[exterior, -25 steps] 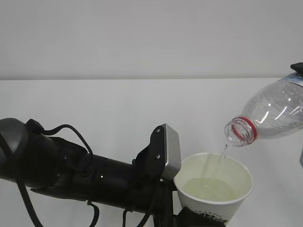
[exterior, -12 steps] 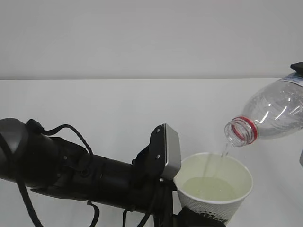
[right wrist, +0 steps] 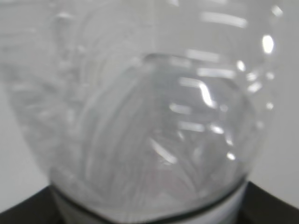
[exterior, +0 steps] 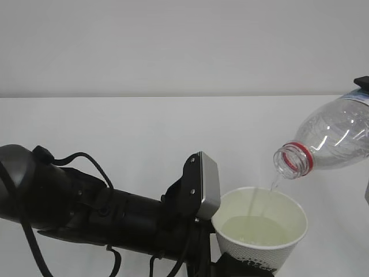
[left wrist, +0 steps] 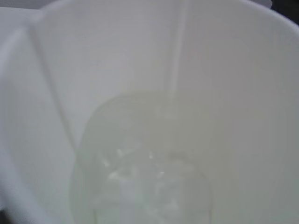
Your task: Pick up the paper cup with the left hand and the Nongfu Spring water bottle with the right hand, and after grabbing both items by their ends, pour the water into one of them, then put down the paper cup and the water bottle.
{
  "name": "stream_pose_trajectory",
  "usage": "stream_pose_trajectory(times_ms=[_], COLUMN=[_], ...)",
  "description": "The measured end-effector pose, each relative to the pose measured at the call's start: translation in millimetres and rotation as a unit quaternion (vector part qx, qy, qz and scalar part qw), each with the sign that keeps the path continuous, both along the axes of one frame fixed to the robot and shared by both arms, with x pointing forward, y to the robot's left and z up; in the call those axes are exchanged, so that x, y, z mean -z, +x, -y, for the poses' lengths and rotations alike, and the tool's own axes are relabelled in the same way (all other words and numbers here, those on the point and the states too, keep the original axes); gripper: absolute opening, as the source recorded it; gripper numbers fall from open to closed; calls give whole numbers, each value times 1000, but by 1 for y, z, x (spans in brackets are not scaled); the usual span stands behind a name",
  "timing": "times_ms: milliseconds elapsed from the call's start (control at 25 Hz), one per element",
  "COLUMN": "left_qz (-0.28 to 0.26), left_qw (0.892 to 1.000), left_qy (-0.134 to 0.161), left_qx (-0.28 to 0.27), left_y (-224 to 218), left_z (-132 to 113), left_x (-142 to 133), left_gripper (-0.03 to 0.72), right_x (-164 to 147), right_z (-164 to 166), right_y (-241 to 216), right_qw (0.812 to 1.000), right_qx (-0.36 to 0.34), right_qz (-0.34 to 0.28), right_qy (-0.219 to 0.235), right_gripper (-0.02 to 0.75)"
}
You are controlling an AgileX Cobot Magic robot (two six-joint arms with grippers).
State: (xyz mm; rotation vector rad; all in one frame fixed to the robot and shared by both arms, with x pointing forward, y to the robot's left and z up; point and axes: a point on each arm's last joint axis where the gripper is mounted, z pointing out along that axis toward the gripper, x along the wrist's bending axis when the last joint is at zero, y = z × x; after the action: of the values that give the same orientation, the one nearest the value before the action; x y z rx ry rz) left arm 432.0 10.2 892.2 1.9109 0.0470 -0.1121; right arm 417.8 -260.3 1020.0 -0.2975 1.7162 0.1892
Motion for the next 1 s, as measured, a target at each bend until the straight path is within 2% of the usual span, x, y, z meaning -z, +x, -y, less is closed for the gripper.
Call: stream_pose_trajectory(times_ms=[1000], left_qz=[0], left_qw=[1000], left_qy=[0], left_qx=[-1], left_y=[0], left_z=[0], left_x=[0], left_gripper=[501], right_x=[-1], right_z=[0], right_y=[0], right_qw=[1000], right_qx=[0], right_qz=[2], right_qy=[0], right_gripper=[432])
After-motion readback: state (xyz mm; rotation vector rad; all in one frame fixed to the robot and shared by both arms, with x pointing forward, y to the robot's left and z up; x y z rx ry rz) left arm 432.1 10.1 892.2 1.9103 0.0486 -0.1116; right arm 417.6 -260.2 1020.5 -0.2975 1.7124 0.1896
